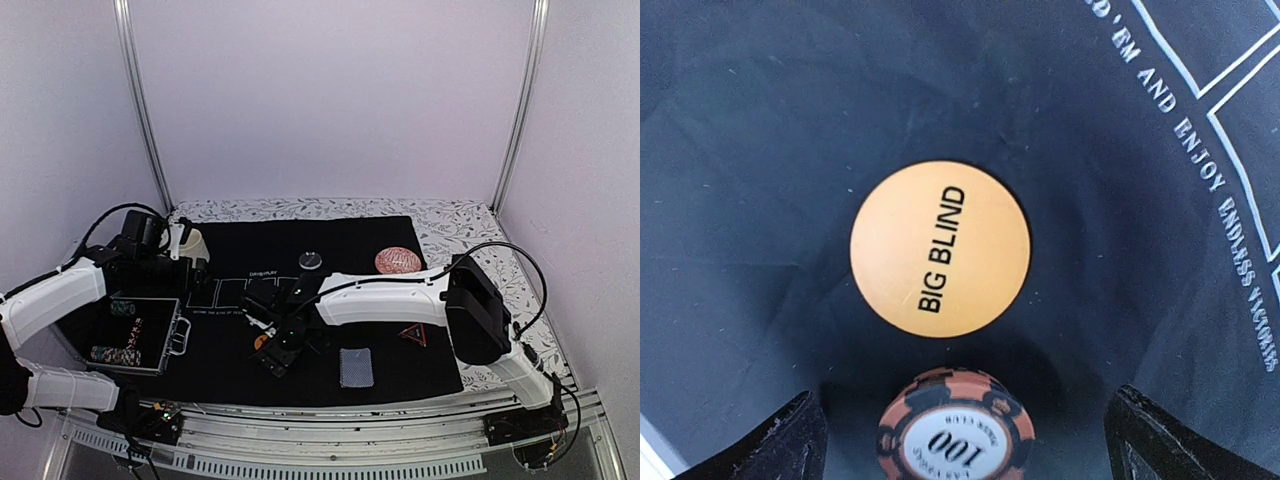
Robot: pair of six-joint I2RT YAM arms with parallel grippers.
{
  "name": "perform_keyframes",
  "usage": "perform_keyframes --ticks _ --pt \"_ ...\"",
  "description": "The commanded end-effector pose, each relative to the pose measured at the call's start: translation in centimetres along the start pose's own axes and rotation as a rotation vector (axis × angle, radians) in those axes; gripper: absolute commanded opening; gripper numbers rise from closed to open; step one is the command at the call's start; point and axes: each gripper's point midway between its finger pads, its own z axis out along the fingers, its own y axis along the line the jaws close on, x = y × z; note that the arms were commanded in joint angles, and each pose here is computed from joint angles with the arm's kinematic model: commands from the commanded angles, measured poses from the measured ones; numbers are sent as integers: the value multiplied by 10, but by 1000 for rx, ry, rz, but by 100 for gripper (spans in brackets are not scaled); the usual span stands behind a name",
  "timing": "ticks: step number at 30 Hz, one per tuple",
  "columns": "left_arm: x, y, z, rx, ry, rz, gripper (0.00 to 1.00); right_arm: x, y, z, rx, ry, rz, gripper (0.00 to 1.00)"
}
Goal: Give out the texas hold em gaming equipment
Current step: Adjust the poker chips pile in the dealer area, then pick up the pile of poker chips from the chip case.
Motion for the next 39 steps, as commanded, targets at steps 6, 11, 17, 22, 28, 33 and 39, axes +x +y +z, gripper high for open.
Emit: perform_keyframes --ticks 6,11,17,22,28,33,39 --pt "-12 8 -5 -32 -67 -45 94 -31 -29 -119 36 -231 166 99" --pt "-15 24 -7 -121 -90 -114 96 -1 -58 -159 107 -268 292 99" --pt "-11 50 -8 -281 -53 -176 97 40 -85 -181 144 -269 426 99" --pt "-2 68 -13 -399 -20 -262 98 53 -100 -202 175 -293 453 99" --pt "12 93 -18 -505 17 -365 98 54 -130 -216 231 -342 389 99" --pt "28 141 -28 -616 82 -516 98 50 -163 -220 210 -436 351 99" --pt "43 184 -32 -670 179 -579 89 37 -187 -223 163 -545 271 99"
